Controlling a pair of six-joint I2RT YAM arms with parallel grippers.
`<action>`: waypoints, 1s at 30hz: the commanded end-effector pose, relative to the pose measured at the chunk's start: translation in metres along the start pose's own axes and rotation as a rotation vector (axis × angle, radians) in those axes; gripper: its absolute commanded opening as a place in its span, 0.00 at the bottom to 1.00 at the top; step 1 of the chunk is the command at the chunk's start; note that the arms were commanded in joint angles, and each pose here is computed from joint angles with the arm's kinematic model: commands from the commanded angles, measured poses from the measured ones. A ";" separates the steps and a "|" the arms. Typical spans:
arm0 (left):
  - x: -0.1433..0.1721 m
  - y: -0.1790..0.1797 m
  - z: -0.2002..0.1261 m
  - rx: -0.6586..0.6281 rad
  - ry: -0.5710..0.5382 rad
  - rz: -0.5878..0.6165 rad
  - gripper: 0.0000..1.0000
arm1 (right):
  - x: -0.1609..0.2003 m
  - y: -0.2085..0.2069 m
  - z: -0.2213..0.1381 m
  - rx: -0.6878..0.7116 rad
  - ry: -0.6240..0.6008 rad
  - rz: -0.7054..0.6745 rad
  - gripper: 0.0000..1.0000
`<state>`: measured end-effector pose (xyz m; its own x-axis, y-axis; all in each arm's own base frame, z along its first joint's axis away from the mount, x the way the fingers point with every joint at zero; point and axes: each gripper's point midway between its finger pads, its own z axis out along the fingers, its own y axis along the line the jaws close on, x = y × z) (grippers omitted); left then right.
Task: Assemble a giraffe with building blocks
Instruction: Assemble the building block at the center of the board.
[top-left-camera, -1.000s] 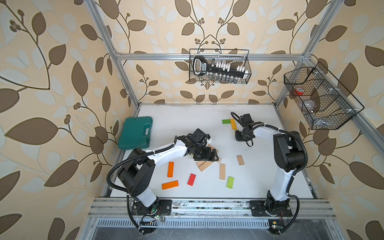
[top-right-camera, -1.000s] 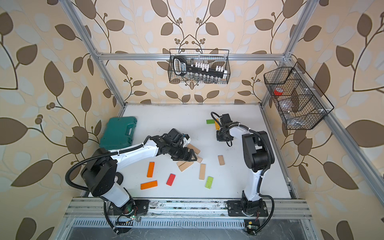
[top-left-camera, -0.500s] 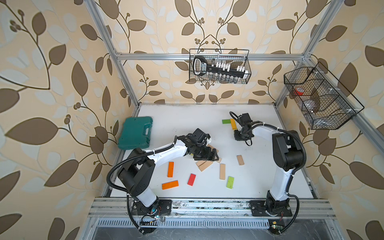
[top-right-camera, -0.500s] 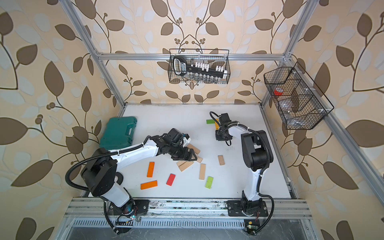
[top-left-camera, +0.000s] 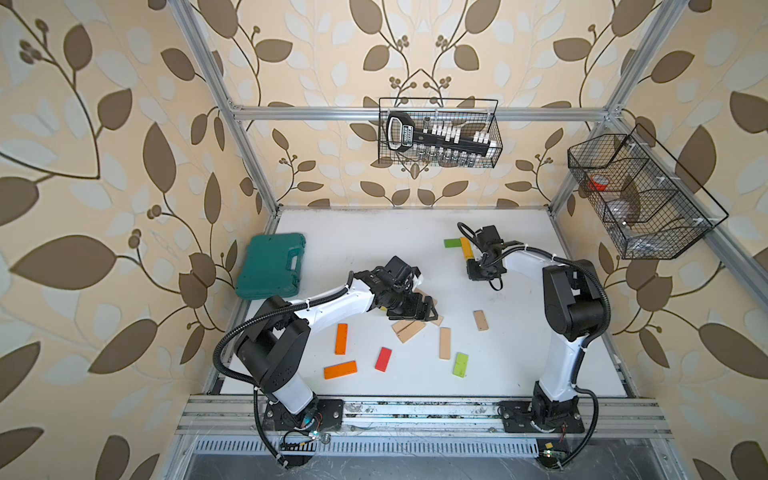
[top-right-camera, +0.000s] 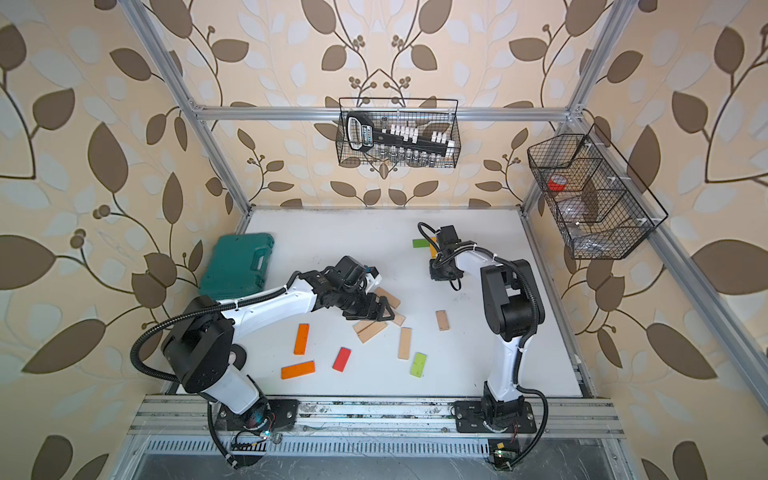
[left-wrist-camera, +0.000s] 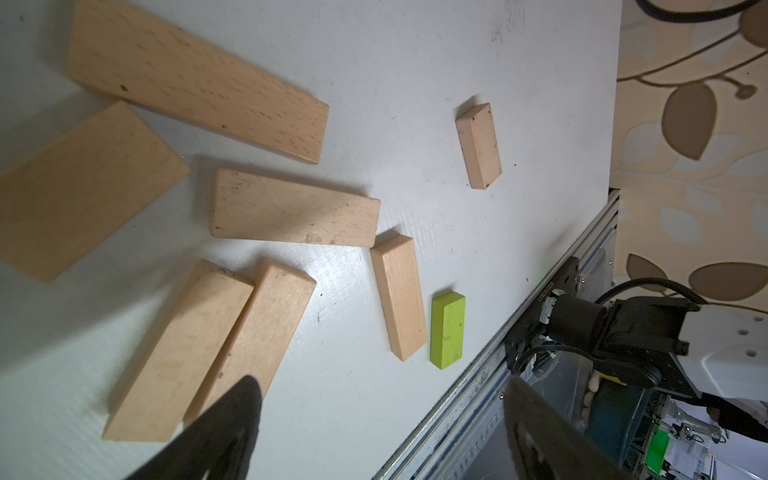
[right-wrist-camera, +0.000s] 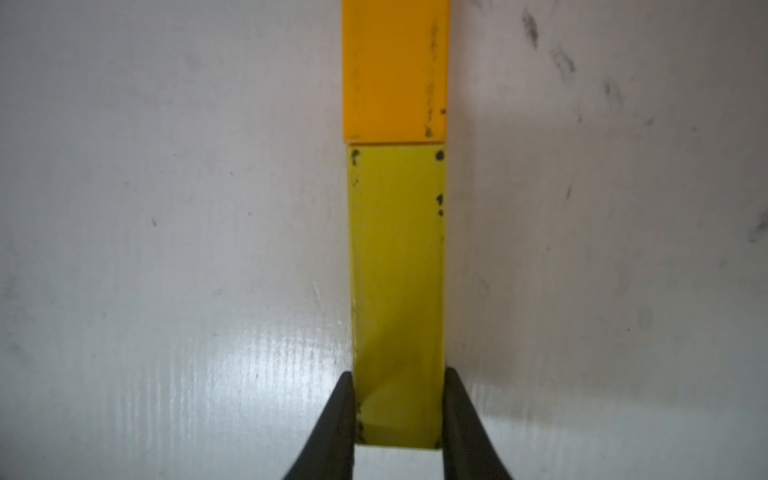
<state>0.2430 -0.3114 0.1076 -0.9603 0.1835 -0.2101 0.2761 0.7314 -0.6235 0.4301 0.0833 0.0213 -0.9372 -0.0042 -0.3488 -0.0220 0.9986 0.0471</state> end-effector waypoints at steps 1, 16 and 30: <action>-0.009 -0.013 -0.012 0.045 -0.035 0.043 0.91 | 0.026 0.005 0.016 -0.017 0.108 -0.012 0.28; -0.009 -0.012 -0.014 0.047 -0.036 0.043 0.91 | 0.017 0.004 0.005 -0.002 0.085 0.000 0.54; 0.007 -0.016 -0.063 -0.035 -0.084 0.054 0.91 | -0.030 0.037 -0.129 -0.029 -0.157 -0.035 0.72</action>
<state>0.2341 -0.2947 0.1335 -0.9541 0.1754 -0.2429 0.2903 0.7418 -0.6045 0.4223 0.1059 0.1045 -0.9055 -0.0215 -0.4238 -0.0521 0.9968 0.0606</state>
